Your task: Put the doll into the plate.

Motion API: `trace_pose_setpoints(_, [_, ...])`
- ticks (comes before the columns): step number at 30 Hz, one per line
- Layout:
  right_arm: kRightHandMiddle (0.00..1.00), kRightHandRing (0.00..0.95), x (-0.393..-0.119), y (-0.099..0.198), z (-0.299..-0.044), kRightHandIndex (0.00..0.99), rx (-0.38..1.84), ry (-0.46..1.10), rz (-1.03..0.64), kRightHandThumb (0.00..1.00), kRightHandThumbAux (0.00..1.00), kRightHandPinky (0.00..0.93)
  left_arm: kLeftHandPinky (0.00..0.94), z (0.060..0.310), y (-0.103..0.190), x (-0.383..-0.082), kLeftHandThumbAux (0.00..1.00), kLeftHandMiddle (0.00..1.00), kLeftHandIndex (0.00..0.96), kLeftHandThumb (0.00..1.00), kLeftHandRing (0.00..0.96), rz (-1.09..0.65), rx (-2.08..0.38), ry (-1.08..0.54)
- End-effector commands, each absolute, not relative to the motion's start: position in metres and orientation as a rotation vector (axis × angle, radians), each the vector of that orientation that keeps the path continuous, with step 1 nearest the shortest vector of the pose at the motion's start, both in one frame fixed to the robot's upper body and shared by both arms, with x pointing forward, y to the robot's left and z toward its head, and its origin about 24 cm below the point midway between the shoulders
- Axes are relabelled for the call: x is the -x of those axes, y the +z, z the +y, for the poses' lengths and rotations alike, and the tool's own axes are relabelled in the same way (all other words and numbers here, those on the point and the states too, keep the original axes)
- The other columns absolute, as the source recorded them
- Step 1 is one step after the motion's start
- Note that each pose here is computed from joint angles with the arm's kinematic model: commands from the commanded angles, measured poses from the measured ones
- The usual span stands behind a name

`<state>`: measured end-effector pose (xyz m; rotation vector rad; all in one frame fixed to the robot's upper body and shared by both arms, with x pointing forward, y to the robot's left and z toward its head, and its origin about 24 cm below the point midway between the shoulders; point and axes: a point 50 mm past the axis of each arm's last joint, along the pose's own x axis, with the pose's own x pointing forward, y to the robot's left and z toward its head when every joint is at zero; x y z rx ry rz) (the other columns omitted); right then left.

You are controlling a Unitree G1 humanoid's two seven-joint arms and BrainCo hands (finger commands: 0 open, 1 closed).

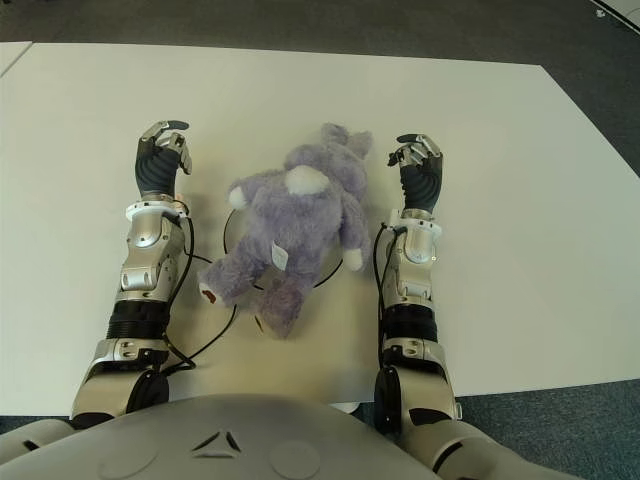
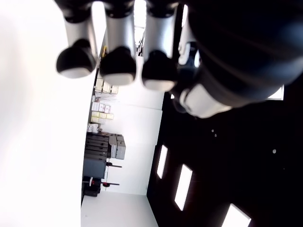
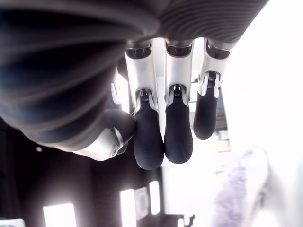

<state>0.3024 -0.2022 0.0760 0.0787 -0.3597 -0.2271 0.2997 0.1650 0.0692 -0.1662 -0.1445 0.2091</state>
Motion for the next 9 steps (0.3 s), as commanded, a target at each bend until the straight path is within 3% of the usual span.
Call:
trace_pose_setpoints(1, [0.877, 0.868, -0.2832, 0.0264, -0.1977, 0.440, -0.167, -0.269, -0.263, 0.705, 0.716, 0.857, 0.846, 0.1671, 0.0504, -0.2896, 0.705, 0.869, 0.442, 0.710, 0.867, -0.066, 0.154, 0.246])
trace_pose_setpoints(9, [0.878, 0.872, -0.2844, 0.0226, -0.1980, 0.440, -0.175, -0.257, -0.266, 0.706, 0.716, 0.866, 0.847, 0.1664, 0.0493, -0.2880, 0.704, 0.871, 0.442, 0.710, 0.868, -0.062, 0.153, 0.250])
